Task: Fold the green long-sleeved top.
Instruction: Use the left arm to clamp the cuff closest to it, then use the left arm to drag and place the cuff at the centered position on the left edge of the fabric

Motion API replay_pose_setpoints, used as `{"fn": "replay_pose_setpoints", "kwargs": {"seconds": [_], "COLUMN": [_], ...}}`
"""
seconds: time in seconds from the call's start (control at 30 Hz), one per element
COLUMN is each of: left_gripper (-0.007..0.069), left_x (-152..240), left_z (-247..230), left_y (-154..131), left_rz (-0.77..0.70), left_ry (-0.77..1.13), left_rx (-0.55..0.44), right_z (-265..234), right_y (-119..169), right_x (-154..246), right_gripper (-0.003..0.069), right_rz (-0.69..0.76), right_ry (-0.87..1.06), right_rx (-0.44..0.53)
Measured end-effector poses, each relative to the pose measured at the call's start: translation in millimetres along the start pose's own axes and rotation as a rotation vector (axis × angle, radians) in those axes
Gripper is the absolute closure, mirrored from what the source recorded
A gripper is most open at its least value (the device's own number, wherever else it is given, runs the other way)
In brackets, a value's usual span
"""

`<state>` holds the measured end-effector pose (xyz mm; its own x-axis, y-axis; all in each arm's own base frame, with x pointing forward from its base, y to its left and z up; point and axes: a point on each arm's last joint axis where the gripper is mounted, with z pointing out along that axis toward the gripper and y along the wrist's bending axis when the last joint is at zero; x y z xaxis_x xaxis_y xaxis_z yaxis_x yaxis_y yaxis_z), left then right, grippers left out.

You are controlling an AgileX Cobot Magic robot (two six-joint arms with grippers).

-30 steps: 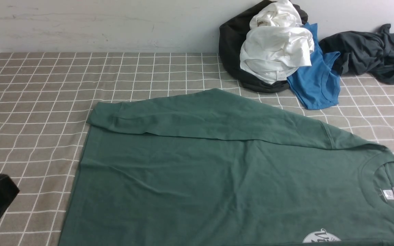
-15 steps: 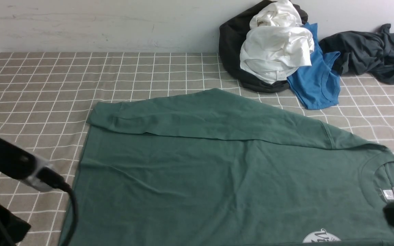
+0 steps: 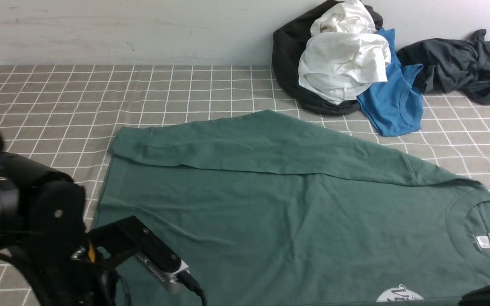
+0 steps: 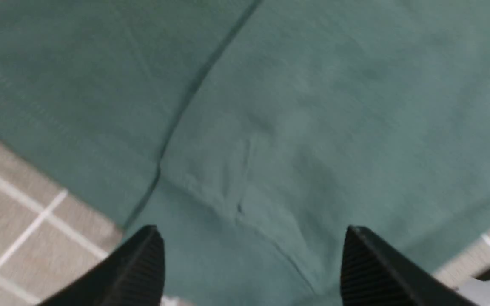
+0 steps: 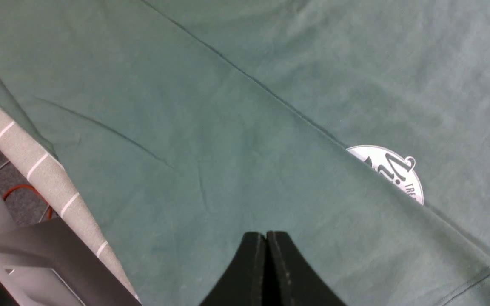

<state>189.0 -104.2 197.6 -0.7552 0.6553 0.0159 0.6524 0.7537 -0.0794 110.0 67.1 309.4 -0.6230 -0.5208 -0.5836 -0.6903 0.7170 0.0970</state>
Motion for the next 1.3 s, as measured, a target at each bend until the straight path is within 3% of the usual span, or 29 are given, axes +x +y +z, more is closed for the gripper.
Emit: {"fn": "replay_pose_setpoints", "kwargs": {"seconds": [0.2,0.4,0.53,0.77,1.0,1.3], "left_gripper": [0.0105,0.0127,0.0253,0.0589,0.0622,0.0622], "left_x": [-18,-23,-23,-21,-20,-68], "left_z": [45,53,52,35,10,-81], "left_y": [10,15,14,13,11,29], "left_rz": [-0.014,-0.044,-0.076,-0.081,-0.075,-0.005], "left_ry": [0.116,0.139,0.135,0.059,0.008,-0.225], "left_rx": [0.003,-0.024,-0.028,-0.047,-0.061,-0.257], "right_z": [0,0,0,0,0,0], "right_y": [-1,-1,-2,-2,-1,-2], "right_x": [-1,-3,-4,-4,-4,-5], "right_gripper": [0.0673,0.0673,0.0673,0.0673,0.0673,0.0673], "right_rz": [0.000,0.002,0.002,-0.002,0.000,-0.003], "right_ry": [-0.013,-0.036,-0.041,-0.041,-0.043,-0.056], "right_rx": [0.006,0.016,0.018,0.018,0.016,0.023]}}
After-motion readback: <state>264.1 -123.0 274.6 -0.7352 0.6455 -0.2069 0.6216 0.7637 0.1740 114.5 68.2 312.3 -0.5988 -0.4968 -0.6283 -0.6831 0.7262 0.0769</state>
